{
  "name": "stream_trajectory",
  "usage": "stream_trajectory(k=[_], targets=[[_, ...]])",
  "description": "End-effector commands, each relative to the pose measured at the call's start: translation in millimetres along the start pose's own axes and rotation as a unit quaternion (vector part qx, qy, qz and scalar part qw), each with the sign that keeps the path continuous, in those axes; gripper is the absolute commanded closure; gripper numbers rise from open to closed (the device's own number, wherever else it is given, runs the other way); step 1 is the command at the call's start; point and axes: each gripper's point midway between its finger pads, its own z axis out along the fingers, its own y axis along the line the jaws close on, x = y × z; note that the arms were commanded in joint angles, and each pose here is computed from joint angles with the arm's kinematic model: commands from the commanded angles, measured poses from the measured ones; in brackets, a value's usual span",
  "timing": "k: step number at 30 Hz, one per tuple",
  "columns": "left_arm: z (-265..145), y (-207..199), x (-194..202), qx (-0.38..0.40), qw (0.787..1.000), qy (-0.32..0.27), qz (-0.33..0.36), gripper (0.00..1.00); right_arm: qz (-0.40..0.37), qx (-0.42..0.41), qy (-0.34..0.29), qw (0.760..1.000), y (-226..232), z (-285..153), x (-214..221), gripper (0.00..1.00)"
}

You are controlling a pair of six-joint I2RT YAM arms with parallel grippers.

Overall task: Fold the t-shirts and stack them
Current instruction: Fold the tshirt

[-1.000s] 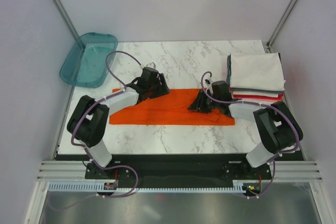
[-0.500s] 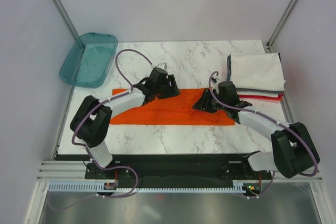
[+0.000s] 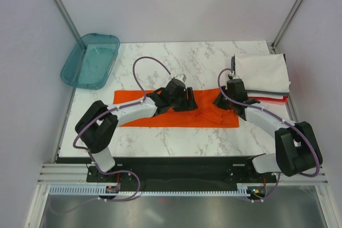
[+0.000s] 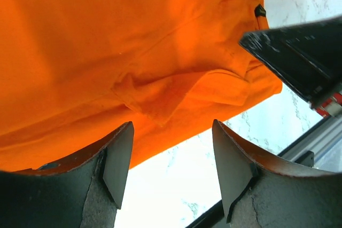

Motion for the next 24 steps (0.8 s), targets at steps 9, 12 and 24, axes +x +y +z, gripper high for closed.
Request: stream_trajectory(k=[9, 12, 24], targets=[[10.2, -11.2, 29.5, 0.021, 0.997, 0.058, -0.039, 0.36, -0.012, -0.014, 0.043, 0.999, 5.9, 29.5, 11.0, 1.00], [14.3, -13.3, 35.1, 0.026, 0.996, 0.071, -0.040, 0.46, -0.010, -0.031, 0.056, 0.998, 9.6, 28.5, 20.1, 1.00], [33.7, -5.7, 45.3, 0.013, 0.995, 0.081, -0.055, 0.46, -0.007, -0.084, 0.076, 0.994, 21.3, 6.0, 40.6, 1.00]])
